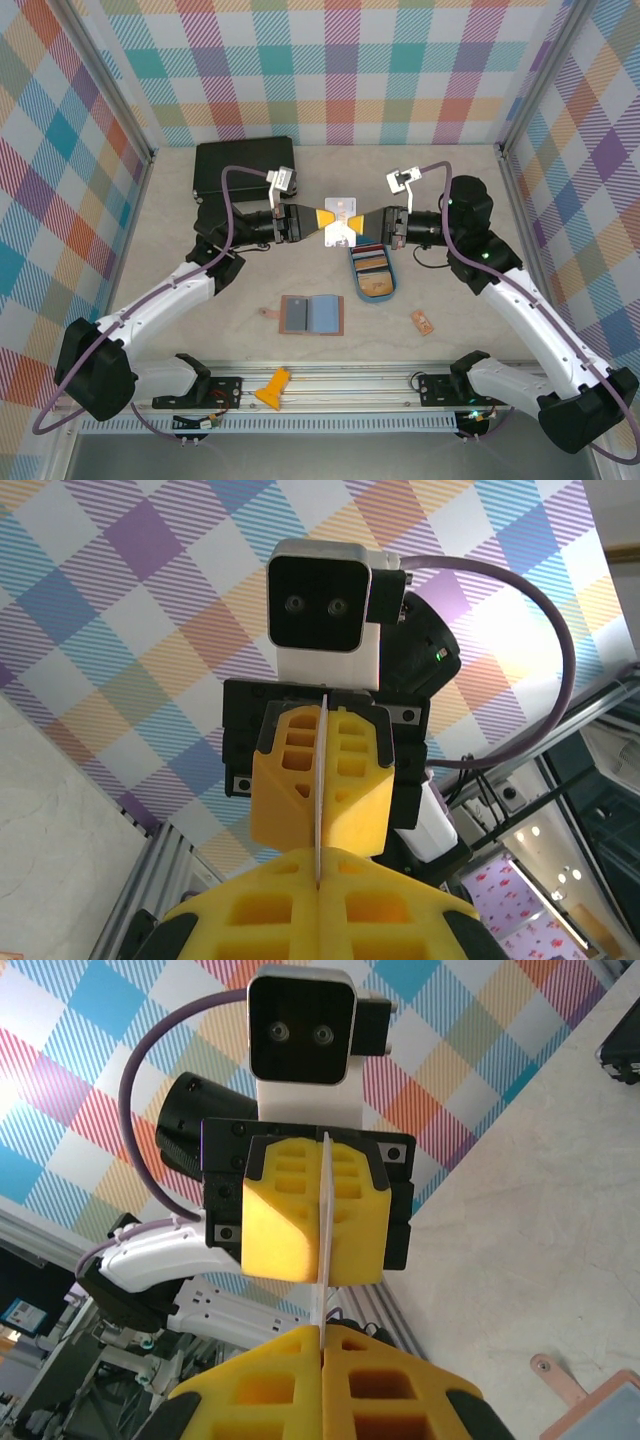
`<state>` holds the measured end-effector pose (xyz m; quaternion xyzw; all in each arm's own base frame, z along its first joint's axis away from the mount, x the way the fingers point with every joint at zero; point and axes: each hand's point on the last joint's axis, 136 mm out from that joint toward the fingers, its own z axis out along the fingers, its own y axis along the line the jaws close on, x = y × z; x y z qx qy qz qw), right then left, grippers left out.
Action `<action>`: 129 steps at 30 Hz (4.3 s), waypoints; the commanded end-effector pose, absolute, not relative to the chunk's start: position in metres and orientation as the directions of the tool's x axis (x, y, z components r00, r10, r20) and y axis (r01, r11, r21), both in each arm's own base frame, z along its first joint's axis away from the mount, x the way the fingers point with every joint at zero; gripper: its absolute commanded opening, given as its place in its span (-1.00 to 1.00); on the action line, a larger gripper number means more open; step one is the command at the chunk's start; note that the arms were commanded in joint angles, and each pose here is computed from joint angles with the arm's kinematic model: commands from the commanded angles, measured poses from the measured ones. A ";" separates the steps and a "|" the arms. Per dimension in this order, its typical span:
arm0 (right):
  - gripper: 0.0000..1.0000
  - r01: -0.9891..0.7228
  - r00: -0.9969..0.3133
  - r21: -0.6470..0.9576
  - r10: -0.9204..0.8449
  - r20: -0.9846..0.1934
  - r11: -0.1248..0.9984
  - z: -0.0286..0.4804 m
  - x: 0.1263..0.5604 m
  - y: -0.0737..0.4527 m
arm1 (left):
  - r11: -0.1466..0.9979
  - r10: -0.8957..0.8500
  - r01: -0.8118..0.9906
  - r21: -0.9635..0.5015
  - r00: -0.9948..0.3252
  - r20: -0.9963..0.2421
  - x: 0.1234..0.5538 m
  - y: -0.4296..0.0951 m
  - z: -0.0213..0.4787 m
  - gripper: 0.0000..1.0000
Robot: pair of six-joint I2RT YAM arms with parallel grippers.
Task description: Put the credit cards into the card holder
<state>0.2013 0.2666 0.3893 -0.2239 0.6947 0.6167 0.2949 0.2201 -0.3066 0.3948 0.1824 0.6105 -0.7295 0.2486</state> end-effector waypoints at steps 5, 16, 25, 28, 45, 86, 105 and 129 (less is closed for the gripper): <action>-1.00 -0.658 -0.745 0.735 0.004 -0.667 0.163 0.378 0.197 0.258 | -0.066 -0.128 0.619 -0.782 -0.783 -0.609 0.215 -0.296 0.396 0.19; -1.00 -0.211 -0.939 0.782 0.099 -0.328 0.587 0.228 0.197 0.232 | 0.739 -0.124 0.121 -0.663 -0.942 -0.311 0.213 -0.183 0.196 0.14; -1.00 -0.084 -0.970 0.718 0.109 -0.218 0.691 0.143 0.173 0.277 | 0.735 -0.175 0.042 -0.677 -0.953 -0.249 0.195 -0.174 0.142 0.06; -1.00 -0.070 -0.974 0.704 0.103 -0.201 0.707 0.124 0.173 0.291 | 0.734 -0.190 0.014 -0.679 -0.955 -0.225 0.197 -0.174 0.124 -0.07; -1.00 -0.037 -0.974 0.701 0.131 -0.184 0.712 0.089 0.189 0.324 | 0.795 -0.167 -0.017 -0.607 -0.967 -0.191 0.216 -0.173 0.076 -0.03; -1.00 -0.113 -0.974 0.681 0.055 -0.219 0.724 0.083 0.192 0.346 | 0.874 -0.166 -0.127 -0.469 -0.985 -0.043 0.193 -0.157 0.034 -0.03; -1.00 -0.094 -0.975 0.659 0.066 -0.213 0.746 0.062 0.184 0.337 | 0.885 -0.170 -0.148 -0.441 -0.985 -0.009 0.192 -0.155 0.019 -0.02; -1.00 0.009 -0.996 0.608 0.058 -0.061 0.794 0.035 0.168 0.333 | 0.887 -0.166 -0.160 -0.433 -0.986 0.025 0.188 -0.155 0.014 0.00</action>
